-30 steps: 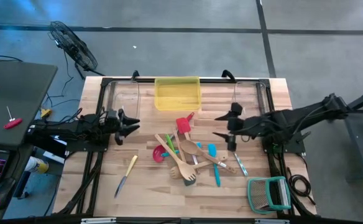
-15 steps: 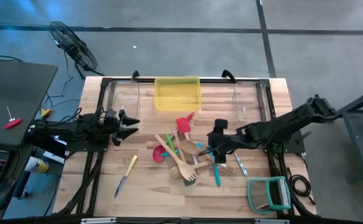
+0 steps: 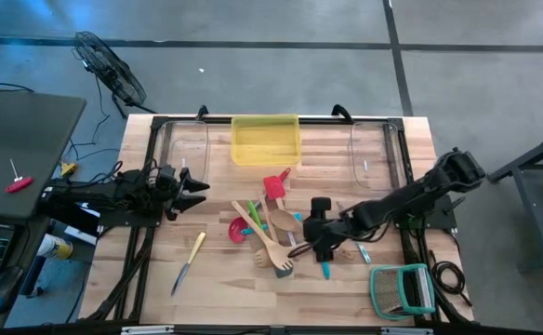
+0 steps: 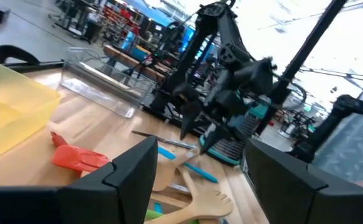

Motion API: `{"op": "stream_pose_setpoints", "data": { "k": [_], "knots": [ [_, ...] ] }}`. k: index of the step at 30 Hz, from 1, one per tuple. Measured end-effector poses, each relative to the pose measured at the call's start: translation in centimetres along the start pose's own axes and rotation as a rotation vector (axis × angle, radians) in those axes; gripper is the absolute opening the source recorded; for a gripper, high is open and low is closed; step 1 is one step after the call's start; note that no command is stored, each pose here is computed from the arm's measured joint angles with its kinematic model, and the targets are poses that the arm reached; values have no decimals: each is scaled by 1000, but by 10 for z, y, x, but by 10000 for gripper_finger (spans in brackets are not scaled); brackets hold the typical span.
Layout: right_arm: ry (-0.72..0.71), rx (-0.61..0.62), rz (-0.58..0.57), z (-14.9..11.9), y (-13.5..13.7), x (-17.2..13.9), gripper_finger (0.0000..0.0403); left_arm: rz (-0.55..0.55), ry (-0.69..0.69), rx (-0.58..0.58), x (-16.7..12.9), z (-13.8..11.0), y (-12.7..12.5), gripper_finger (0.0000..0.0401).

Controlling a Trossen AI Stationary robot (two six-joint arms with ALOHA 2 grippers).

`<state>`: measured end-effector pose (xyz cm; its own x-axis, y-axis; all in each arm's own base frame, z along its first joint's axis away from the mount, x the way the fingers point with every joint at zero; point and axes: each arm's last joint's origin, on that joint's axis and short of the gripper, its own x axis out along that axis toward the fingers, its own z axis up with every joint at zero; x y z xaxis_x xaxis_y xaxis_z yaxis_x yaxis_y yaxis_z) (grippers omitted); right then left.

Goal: Pick & Place Kitchen Items
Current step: Put the brown serving spoon into the yellow bin

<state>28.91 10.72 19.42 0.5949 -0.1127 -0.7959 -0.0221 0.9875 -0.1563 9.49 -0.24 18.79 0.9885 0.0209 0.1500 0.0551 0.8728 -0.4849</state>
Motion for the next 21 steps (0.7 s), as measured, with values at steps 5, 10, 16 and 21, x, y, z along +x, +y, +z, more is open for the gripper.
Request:
{"op": "stream_pose_setpoints", "data": {
  "k": [5,10,16,21],
  "knots": [
    [49,-13,-10,-5,4,16,256,37,-21,0,0,1,1,239],
    [64,34,-30,-7,1,21,256,49,-27,2,0,1,1,239],
    [58,62,-40,-5,-4,23,256,118,-61,50,0,2,3,239],
    [74,112,-30,-6,-5,30,256,144,-65,54,0,2,4,239]
  ]
}}
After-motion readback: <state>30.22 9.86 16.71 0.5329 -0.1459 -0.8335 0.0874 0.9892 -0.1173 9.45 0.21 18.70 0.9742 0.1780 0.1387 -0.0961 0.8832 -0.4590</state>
